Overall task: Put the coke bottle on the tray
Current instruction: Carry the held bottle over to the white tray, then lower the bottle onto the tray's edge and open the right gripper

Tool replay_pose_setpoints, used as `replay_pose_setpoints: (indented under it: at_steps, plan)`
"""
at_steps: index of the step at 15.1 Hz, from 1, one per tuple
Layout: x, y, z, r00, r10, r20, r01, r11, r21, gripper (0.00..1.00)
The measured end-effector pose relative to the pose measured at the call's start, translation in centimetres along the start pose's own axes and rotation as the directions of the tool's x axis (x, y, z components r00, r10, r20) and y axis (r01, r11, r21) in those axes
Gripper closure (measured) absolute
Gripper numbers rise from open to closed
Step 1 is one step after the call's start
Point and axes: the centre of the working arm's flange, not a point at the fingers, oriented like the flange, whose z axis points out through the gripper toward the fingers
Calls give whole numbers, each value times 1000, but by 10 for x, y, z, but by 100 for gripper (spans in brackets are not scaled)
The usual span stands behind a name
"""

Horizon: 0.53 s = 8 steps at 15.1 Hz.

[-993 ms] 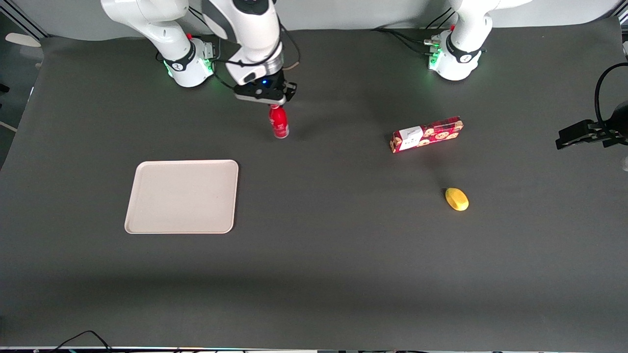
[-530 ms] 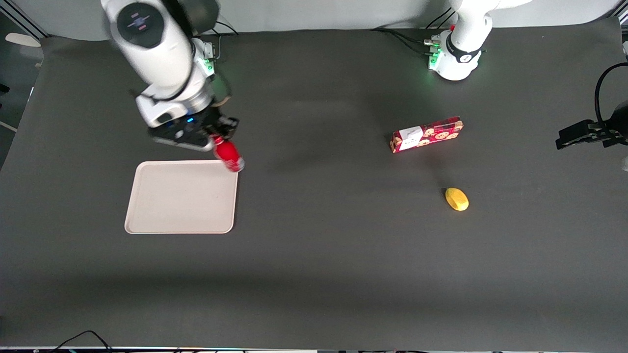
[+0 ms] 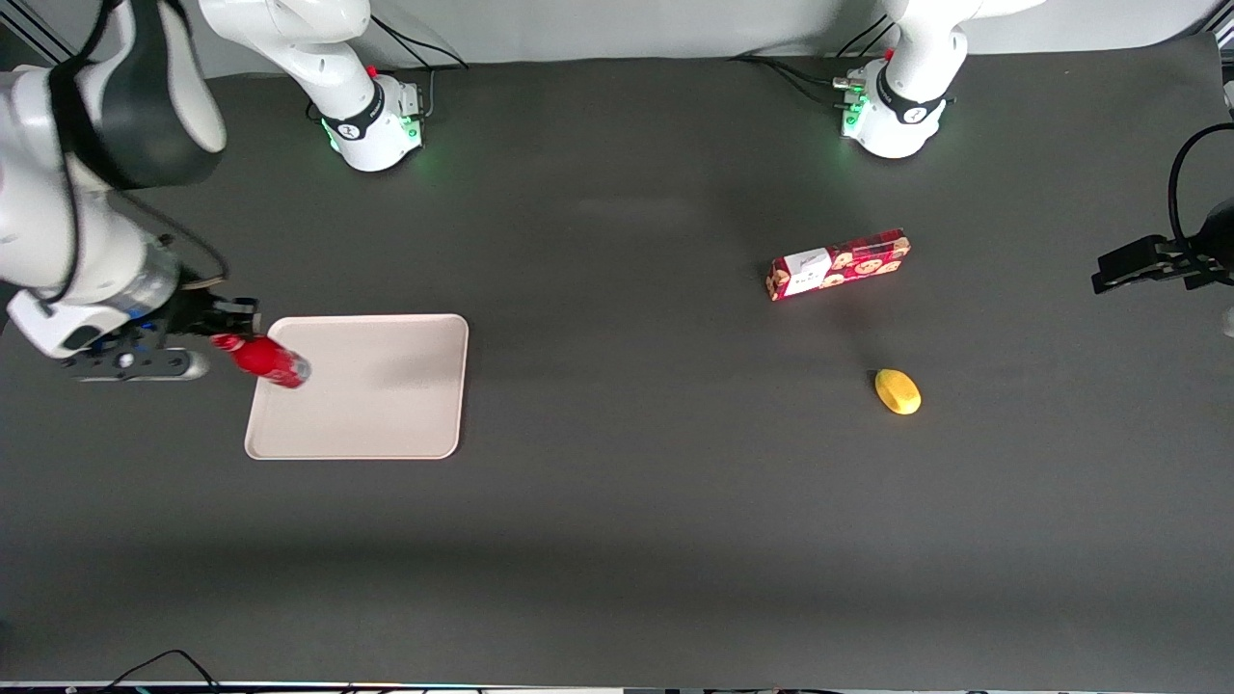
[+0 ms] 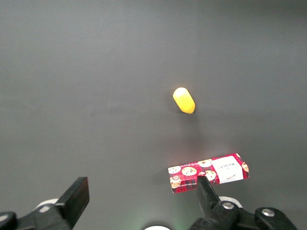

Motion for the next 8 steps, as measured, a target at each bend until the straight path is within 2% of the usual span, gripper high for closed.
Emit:
replay_pose_setpoints:
  at_steps: [3,8]
  plan:
    - [4,55,14,999,-48,13,48,999,3,69]
    - [11,69,83,996,-79,-46,80,997,7,69]
